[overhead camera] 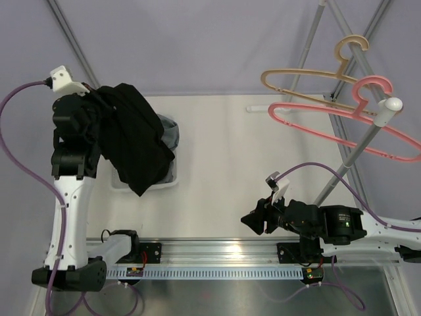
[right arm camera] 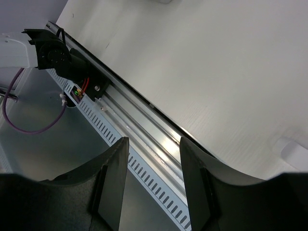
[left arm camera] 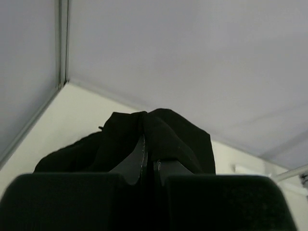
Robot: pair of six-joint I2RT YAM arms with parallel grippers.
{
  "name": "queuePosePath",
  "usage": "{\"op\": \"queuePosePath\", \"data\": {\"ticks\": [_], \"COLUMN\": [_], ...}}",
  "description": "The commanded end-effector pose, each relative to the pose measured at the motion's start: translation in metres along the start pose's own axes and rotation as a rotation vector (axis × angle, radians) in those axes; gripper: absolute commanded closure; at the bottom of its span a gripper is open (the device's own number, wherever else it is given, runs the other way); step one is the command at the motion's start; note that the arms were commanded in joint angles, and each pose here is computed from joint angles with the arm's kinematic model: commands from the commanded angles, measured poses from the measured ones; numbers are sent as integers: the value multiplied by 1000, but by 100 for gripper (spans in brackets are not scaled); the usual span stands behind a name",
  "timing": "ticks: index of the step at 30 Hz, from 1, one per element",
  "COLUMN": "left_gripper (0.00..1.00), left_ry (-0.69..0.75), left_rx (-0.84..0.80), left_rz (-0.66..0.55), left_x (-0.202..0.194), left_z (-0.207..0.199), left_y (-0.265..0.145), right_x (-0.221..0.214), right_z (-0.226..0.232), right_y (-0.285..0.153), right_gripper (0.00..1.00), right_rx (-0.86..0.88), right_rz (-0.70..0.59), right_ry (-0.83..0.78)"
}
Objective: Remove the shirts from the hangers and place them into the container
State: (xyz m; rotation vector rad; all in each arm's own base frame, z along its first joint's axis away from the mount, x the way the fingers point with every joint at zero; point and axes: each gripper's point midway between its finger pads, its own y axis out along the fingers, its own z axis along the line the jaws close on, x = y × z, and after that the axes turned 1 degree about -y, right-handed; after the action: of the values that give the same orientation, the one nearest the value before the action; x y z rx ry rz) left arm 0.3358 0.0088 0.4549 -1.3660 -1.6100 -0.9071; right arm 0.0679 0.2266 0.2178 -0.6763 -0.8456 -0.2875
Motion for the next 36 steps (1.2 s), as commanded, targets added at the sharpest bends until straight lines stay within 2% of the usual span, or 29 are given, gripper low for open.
{"op": "queuePosePath", "data": {"ticks": [1,5,7,9,10,12,13,14,16,17,19,20,25,29,33,35,36], "left_gripper": [100,100,100,100,100,100,100,100,100,100,100,100,100,100,100,100,100], "left_ry": [18,-1,-11,-59,-90,-216,-277,-313,-385,-435,-520,-524,-701,-768,-801,-746,-680], "left_rx": [138,136,105,-5,-60,-226,-328,-439,-536,-639,-700,-743,-659,-469,-319,-216,-203], "left_rz": [210,421,454,522,501,570,514,538,546,513,520,479,466,529,489,478,438], "left_x": [-69,-131,-145,-167,-164,-182,-168,-168,-172,-156,-151,-141,-139,-183,-204,-214,-197], "left_z": [36,51,48,31,23,-3,-22,-39,-52,-69,-77,-82,-53,-5,48,73,76], "left_y": [26,48,55,59,66,62,68,60,54,49,42,40,43,45,38,34,32], "right_x": [22,26,26,25,25,24,23,24,22,22,22,23,22,21,20,18,18], "right_z": [15,16,14,13,12,11,10,10,9,8,8,8,7,5,3,2,2], "right_y": [-6,-8,-8,-9,-9,-9,-10,-10,-10,-10,-11,-12,-15,-16,-16,-16,-16], "right_gripper": [45,45,45,45,45,45,45,45,45,45,45,45,45,45,45,45,45], "right_rx": [45,43,38,36,32,33,31,32,30,30,35,36,40,40,40,39,41], "right_rz": [-58,-66,-67,-69,-70,-70,-68,-71,-69,-69,-72,-72,-75,-75,-78,-73,-75], "right_ry": [2,-7,-5,0,0,6,6,9,12,11,18,19,22,23,29,29,30]}}
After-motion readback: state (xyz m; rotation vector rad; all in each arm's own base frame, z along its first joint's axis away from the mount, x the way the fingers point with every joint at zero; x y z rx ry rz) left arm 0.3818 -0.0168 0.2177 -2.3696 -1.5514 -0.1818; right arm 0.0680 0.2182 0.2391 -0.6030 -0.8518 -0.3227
